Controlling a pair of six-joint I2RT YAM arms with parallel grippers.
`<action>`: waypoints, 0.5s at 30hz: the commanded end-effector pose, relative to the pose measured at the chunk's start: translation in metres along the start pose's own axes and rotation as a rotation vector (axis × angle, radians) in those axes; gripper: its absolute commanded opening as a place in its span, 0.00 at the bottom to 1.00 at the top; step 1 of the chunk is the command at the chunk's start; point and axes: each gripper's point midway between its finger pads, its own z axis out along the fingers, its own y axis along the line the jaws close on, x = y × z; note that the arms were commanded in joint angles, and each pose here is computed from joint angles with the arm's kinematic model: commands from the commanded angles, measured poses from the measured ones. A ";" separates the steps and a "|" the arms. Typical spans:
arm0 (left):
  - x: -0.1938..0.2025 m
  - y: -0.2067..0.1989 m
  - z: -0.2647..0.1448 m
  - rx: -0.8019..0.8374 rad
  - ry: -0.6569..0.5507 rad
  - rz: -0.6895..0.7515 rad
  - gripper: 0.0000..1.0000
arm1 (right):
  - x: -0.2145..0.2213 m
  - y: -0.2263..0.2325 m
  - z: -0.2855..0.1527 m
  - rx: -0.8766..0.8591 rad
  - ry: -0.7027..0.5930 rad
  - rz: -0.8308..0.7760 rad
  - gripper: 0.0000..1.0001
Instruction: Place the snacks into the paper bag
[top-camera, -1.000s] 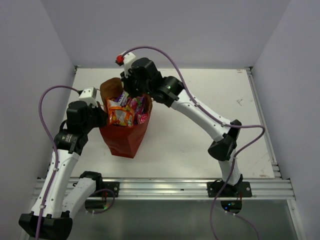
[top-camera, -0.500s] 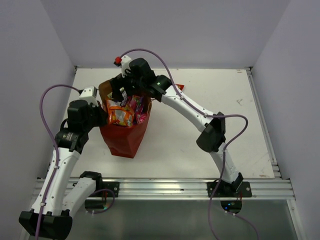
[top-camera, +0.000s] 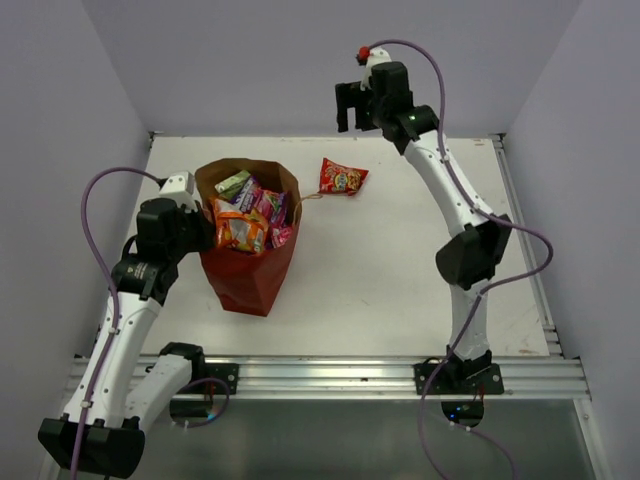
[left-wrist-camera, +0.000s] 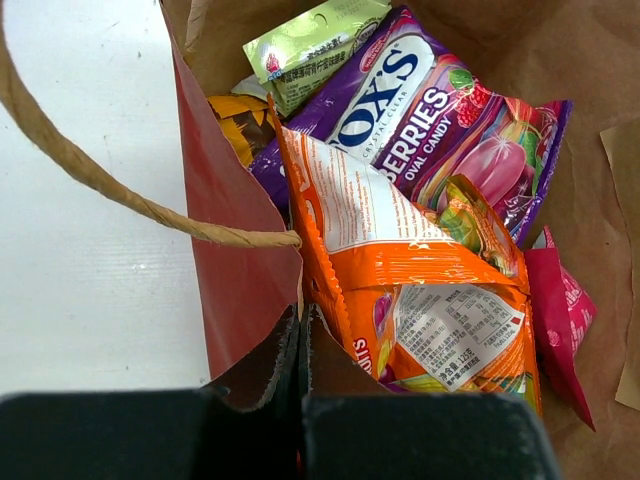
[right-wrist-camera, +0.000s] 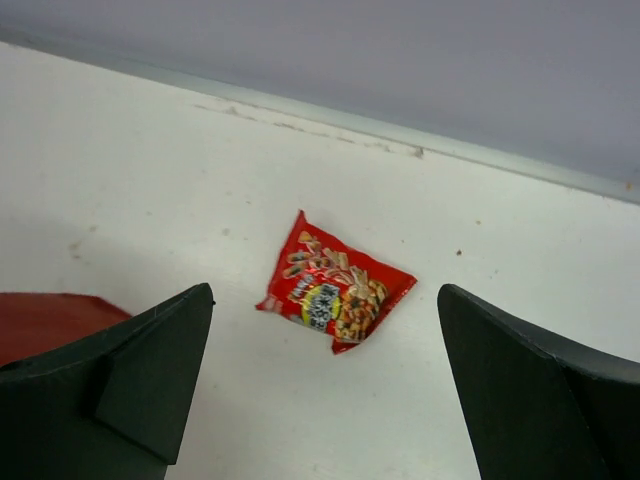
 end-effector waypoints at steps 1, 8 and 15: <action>-0.010 -0.006 0.001 0.016 -0.028 0.004 0.00 | 0.106 -0.018 0.061 0.060 0.283 0.003 0.99; -0.016 -0.004 0.000 -0.007 -0.040 -0.015 0.00 | 0.151 -0.037 0.116 0.043 0.350 0.085 0.99; -0.015 -0.003 0.000 -0.019 -0.019 -0.019 0.00 | 0.211 -0.039 0.139 0.026 0.456 0.074 0.99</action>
